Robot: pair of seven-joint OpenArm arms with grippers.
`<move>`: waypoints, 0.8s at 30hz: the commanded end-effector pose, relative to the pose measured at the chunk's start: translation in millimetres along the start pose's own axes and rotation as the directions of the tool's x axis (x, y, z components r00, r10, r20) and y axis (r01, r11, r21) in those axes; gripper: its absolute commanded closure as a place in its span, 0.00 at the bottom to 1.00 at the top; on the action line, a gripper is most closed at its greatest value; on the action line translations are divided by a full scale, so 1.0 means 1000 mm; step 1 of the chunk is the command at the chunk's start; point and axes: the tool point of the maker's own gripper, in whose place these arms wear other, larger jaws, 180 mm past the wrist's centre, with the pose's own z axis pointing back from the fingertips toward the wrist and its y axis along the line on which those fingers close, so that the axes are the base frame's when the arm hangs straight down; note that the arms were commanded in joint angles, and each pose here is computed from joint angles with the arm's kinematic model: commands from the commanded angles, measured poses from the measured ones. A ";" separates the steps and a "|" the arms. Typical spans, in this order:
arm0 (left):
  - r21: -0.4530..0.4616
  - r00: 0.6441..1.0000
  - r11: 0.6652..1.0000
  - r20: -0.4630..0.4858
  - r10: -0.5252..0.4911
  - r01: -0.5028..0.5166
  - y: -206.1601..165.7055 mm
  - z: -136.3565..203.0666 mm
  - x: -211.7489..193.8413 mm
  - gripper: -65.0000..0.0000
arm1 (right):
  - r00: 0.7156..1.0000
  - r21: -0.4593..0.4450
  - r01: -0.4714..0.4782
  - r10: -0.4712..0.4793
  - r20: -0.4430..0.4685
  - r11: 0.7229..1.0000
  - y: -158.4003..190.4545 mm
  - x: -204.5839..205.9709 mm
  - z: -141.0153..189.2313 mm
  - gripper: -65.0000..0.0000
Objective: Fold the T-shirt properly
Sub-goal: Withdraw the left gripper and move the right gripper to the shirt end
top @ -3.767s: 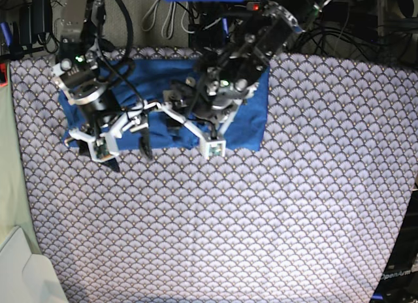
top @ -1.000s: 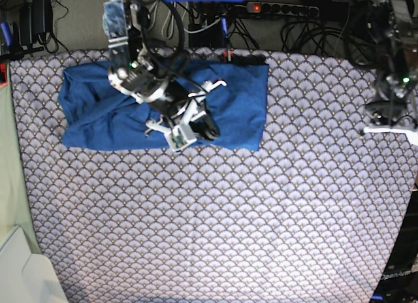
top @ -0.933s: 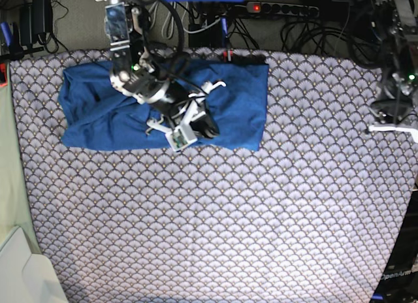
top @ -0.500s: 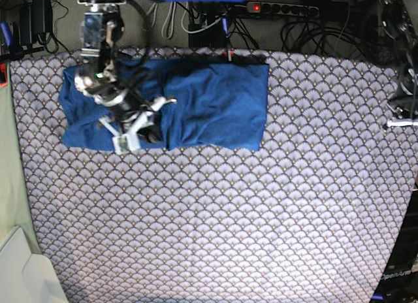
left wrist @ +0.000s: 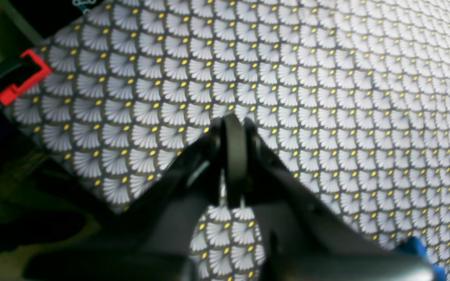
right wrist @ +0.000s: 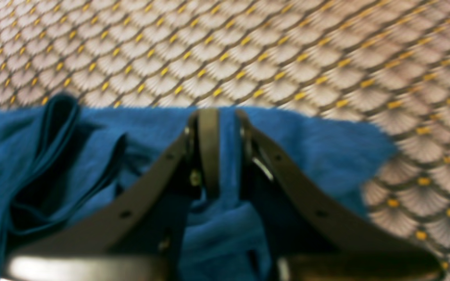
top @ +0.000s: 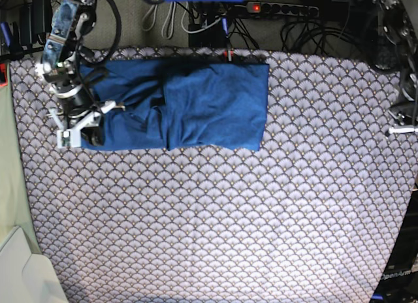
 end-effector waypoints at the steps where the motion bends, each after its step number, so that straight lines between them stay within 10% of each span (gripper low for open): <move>1: -0.006 0.999 1.000 0.051 -0.015 0.016 -0.003 0.003 0.017 0.94 | 0.999 -0.005 -0.006 0.006 0.048 1.000 -0.004 0.015 0.002 0.87; 10: -0.004 0.999 1.000 0.046 -0.014 0.014 -0.002 0.002 0.016 0.39 | 0.996 -0.122 -0.019 0.008 -0.090 0.992 -0.057 0.000 0.013 0.31; 24: -0.006 0.999 1.000 0.052 -0.013 0.013 -0.003 0.002 0.017 0.37 | 0.957 -0.048 0.010 -0.023 -0.289 0.999 -0.058 -0.049 -0.005 0.28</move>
